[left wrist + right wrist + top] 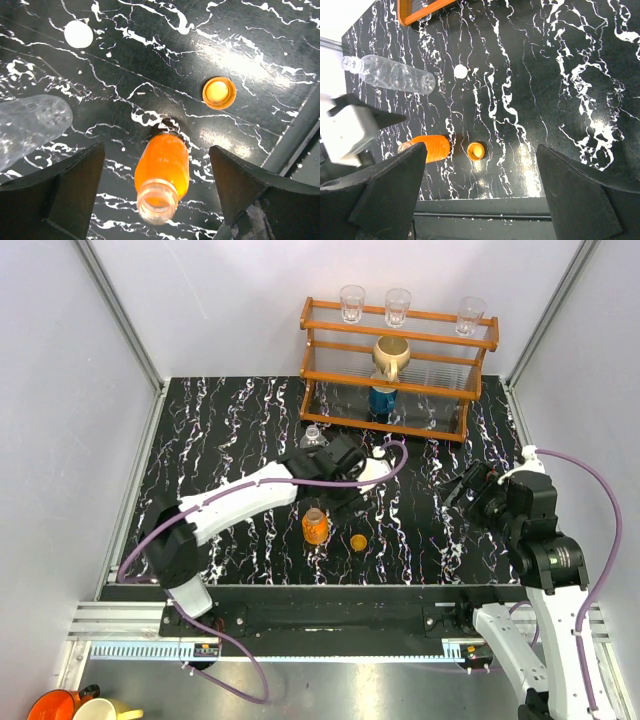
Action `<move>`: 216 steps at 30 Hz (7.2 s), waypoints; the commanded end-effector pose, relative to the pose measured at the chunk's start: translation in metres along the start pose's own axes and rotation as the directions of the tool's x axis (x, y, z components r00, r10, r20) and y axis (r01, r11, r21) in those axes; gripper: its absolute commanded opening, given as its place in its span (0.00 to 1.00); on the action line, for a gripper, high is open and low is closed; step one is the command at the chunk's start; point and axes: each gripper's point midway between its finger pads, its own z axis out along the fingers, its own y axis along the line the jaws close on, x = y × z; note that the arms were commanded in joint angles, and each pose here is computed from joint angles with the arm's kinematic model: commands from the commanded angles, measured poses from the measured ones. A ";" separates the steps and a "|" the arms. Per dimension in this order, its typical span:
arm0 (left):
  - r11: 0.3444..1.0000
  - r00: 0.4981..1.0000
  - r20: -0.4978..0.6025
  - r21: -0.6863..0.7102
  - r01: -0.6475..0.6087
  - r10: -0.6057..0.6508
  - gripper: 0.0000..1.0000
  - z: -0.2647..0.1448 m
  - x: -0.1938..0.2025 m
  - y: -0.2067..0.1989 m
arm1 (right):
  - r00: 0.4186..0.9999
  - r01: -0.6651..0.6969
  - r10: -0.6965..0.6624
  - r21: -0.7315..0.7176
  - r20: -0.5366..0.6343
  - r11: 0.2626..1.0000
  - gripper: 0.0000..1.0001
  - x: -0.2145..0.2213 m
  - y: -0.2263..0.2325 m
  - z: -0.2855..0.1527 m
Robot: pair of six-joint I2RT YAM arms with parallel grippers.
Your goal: Screw on the bottle caps
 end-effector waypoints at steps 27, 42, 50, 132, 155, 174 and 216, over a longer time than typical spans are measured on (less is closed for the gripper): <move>0.989 0.991 -0.135 0.145 0.009 0.010 0.51 0.112 0.025 -0.053 | 0.963 0.023 0.007 -0.108 0.269 0.994 0.88 -0.038 0.019 -0.069; 0.986 0.984 -0.176 0.164 0.013 0.017 0.35 0.128 0.040 -0.061 | 0.963 0.022 0.018 -0.145 0.269 0.989 0.87 -0.040 0.027 -0.071; 0.987 0.984 -0.177 0.159 0.012 0.017 0.04 0.132 0.037 -0.060 | 0.958 0.034 0.017 -0.169 0.287 0.985 0.86 -0.042 0.031 -0.080; 0.330 0.620 0.130 0.918 0.219 -0.774 0.00 -0.247 -0.056 -0.009 | 0.250 0.967 -0.384 -0.209 0.889 0.146 0.71 0.067 0.306 -0.052; 0.327 0.607 0.126 0.916 0.232 -0.784 0.08 -0.242 -0.051 -0.012 | 0.328 0.943 -0.338 -0.286 0.882 0.168 0.43 0.069 0.315 -0.064; 0.788 0.782 0.306 0.509 0.347 -0.543 0.99 -0.142 0.043 0.033 | 0.485 0.875 -0.420 -0.424 0.767 0.234 0.34 0.049 0.268 -0.104; 0.947 0.907 0.305 0.231 0.225 -0.290 0.79 -0.001 0.045 0.020 | 0.570 0.819 -0.398 -0.455 0.719 0.351 0.32 0.018 0.243 -0.116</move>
